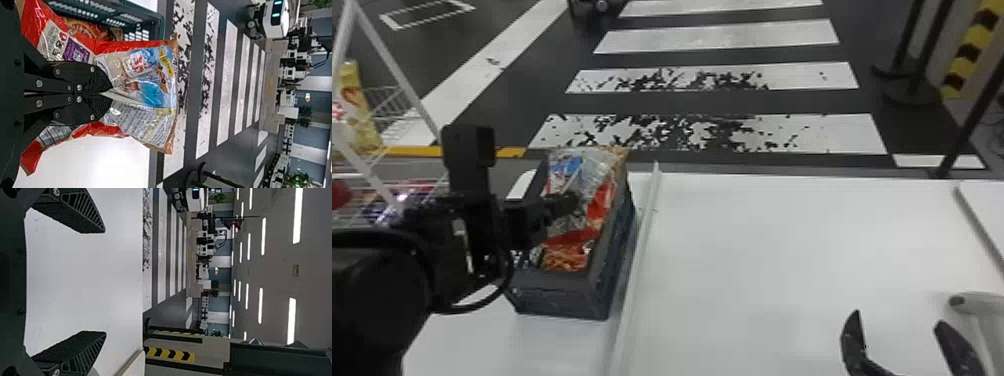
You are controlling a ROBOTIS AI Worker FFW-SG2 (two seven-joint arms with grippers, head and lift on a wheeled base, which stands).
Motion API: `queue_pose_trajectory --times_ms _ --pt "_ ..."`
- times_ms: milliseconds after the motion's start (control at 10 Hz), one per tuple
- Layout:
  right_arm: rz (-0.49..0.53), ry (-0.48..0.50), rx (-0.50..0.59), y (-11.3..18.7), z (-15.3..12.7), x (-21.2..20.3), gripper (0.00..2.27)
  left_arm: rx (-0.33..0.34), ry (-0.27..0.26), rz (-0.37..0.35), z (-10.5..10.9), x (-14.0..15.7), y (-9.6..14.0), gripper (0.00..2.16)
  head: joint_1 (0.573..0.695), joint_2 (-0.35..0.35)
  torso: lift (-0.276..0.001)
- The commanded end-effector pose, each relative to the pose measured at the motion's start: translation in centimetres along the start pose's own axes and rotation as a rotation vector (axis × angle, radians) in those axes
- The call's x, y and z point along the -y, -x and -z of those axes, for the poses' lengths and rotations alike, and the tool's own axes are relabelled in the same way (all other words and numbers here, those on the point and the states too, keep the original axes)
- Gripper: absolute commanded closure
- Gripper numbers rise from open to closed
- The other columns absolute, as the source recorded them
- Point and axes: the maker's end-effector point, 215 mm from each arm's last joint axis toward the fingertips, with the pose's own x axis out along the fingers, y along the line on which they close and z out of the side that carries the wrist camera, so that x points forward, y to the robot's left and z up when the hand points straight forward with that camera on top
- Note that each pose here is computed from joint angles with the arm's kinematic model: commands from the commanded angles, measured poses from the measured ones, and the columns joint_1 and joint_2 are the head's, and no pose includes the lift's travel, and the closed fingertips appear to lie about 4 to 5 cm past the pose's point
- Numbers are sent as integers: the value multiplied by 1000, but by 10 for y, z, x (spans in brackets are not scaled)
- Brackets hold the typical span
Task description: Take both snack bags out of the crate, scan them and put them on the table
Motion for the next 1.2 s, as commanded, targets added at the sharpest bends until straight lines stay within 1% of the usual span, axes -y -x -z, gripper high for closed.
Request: queue_pose_trajectory --times_ms 0,100,200,300,400,500,600,700,800,1100 --pt "0 1 0 0 0 0 63 -7 -14 69 5 46 -7 2142 695 138 -92" --pt "1 5 -3 2 1 0 63 -15 -20 87 9 70 -12 2142 695 99 -92" --pt "2 6 -4 2 2 1 66 -24 -31 128 14 102 -15 2145 695 83 -92" --pt "6 7 -6 2 3 3 63 -31 -47 157 19 132 -17 2145 695 43 -92" --pt "8 7 -4 3 3 4 63 -42 -64 175 25 157 -19 2145 695 -3 -92" --pt "9 7 -4 3 3 5 63 -62 -73 191 34 175 -23 2145 695 -47 -92" --pt "12 8 -1 3 2 6 66 -83 -85 189 45 188 -29 2145 695 -86 -92" --pt "14 7 -1 2 2 7 66 -107 -97 183 59 196 -34 2145 695 -102 -92" --pt "17 6 2 2 1 9 66 -100 -116 167 67 201 -41 2145 695 -126 -92" --pt "26 0 8 1 -1 14 66 -61 -120 146 88 226 -59 2145 695 -160 -92"
